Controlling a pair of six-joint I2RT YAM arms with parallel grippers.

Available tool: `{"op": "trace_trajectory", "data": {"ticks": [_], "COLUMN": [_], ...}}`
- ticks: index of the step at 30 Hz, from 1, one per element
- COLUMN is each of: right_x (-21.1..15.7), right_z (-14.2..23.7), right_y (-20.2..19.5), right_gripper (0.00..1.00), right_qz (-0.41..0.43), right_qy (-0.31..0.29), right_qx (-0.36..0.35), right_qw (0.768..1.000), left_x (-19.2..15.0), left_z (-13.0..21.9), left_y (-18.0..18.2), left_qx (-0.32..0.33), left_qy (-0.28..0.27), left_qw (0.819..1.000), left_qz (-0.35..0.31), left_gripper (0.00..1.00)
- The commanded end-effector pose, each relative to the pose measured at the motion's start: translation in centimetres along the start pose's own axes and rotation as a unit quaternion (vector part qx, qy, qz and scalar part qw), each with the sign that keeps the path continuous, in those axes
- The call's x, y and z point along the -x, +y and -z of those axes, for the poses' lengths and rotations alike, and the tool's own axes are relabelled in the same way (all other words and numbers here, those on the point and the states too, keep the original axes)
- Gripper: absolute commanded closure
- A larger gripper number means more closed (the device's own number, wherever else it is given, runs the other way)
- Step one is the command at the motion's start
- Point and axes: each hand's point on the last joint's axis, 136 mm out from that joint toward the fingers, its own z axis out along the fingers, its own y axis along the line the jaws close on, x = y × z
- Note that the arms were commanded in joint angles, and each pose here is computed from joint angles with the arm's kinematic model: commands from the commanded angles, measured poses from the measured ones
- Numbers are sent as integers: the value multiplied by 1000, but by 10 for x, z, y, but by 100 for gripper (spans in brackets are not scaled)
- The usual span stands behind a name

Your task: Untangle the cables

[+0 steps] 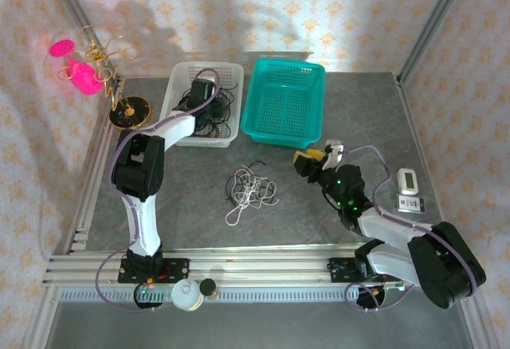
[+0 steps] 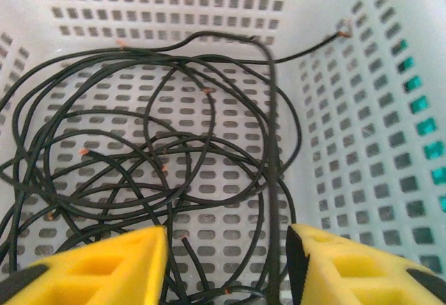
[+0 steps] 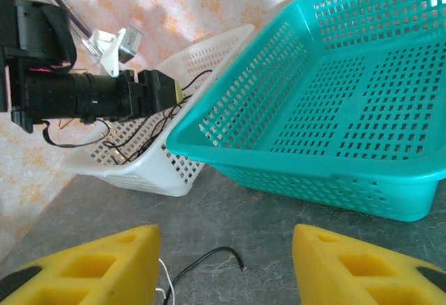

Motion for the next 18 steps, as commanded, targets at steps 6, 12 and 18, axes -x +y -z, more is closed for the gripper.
{"op": "trace_trajectory", "data": {"ticks": [6,12,18], "right_x": [2,-1,-28], "right_z": [-4,-15,-11], "right_y": [20,35,37], "right_gripper": [47,49,49], "right_qz": [24,22,-73], "right_qy": [3,78,192], "right_qx": [48,17,-61], "right_qw": [999,997,977], "left_x": [51,66,8], "left_z": [63,98,167], "left_y": [-10,-25,-56], "left_qx": [-48,-105,-169], "left_qy": [-61,-95,-125], "left_qw": [997,990,977], "left_qz": [-9,14,30], "left_gripper": [39,45,44]}}
